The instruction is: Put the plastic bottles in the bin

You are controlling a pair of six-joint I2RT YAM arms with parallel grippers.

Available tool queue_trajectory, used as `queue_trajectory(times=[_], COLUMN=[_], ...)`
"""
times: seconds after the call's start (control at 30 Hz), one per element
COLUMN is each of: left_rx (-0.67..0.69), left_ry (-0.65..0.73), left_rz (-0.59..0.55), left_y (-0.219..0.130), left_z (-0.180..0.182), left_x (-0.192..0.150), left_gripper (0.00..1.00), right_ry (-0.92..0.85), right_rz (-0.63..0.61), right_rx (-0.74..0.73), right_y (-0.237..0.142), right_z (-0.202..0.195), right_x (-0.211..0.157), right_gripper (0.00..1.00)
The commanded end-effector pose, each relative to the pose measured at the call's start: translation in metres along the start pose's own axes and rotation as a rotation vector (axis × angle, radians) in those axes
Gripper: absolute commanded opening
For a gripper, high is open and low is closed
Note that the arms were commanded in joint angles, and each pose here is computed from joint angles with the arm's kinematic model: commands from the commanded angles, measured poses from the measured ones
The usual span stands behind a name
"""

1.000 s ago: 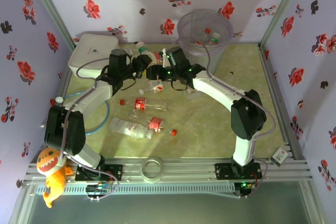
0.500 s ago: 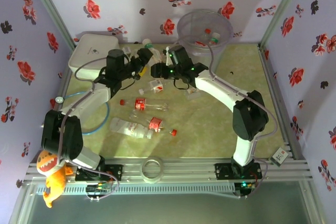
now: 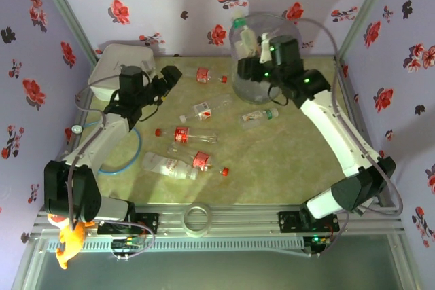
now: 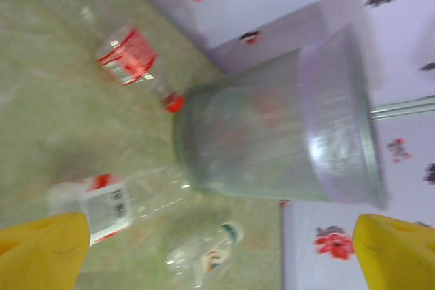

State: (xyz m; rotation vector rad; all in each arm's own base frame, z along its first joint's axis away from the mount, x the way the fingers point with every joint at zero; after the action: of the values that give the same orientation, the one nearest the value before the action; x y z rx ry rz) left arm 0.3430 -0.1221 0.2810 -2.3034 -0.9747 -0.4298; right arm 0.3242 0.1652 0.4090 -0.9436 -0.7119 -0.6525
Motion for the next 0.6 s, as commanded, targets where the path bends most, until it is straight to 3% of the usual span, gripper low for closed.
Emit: queue_trajectory(times=[0.0, 0.3, 0.57], left_rx=[0.13, 0.205, 0.255], left_ry=[0.049, 0.118, 0.179], left_rz=[0.074, 0.135, 0.164], left_y=[0.011, 0.016, 0.013], left_z=[0.029, 0.037, 0.036], left_x=[-0.018, -0.034, -0.036], left_gripper=[1.0, 1.0, 1.0], right_ry=[-0.061, -0.043, -0.04], right_rz=[0.025, 0.053, 0.143], right_rx=[-0.11, -0.173, -0.219], right_y=[0.008, 0.065, 0.099], right_z=[-0.026, -0.075, -0.102], right_x=[0.014, 0.064, 0.066], right_gripper=[0.62, 0.62, 0.62])
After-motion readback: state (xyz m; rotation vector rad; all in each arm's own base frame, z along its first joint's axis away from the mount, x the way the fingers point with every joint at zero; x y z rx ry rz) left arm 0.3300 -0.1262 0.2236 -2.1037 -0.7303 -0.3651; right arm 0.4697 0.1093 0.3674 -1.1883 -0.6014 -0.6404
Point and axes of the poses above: each hand's point on the last joint's axis, 136 mm out from that joint toward the fingers, its own y axis out along the fingers, its own z axis along the line the jaws close on, x = y × z, the point moved 9 cm from there along -y, back along the fingers, and after that the axes turned 8 degrees about y, right-handed, at the moved point
